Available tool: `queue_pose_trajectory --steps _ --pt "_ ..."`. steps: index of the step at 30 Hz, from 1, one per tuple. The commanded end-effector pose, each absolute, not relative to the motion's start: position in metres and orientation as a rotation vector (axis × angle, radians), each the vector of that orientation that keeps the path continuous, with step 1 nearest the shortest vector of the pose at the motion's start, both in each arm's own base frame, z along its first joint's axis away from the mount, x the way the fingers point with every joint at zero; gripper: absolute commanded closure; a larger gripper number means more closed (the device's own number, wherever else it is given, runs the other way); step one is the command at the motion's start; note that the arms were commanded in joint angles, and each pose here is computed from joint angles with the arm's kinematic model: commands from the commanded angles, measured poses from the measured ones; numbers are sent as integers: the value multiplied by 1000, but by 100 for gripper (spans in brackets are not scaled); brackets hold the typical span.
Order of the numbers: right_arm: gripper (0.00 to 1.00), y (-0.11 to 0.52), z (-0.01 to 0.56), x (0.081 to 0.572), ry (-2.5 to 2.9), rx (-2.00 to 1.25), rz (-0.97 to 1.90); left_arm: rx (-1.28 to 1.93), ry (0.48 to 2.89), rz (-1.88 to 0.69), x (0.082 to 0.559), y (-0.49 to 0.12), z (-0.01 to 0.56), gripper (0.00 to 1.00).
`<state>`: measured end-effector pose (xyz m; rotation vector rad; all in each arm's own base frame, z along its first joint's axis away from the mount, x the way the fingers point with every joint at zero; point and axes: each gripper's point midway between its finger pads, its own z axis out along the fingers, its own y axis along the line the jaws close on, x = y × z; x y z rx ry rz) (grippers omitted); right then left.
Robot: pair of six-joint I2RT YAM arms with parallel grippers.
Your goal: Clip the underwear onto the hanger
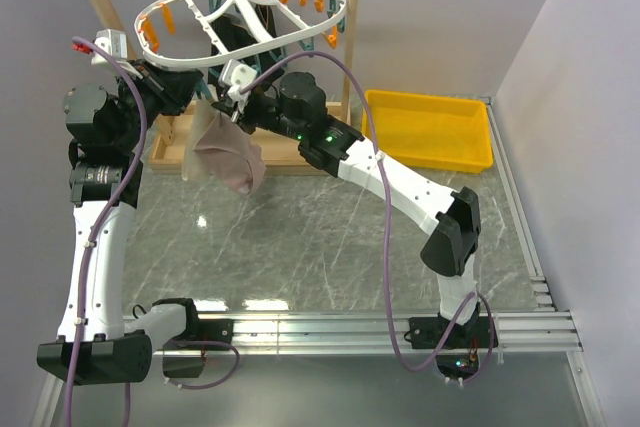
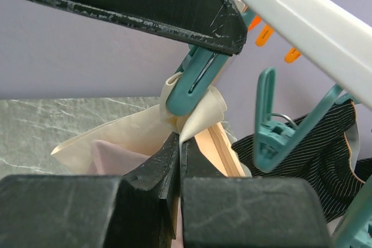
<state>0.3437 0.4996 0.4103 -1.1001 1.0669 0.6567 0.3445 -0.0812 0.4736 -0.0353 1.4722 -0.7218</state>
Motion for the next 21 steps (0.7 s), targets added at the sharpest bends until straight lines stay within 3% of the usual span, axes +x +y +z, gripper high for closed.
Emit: queue_pose_trajectory --steps 1,21 --pt "100 497 437 350 1014 -1061 636 20 1451 -735 333 -88 482 99" --pt "100 495 452 345 995 -1044 654 19 1443 -721 335 -86 484 97"
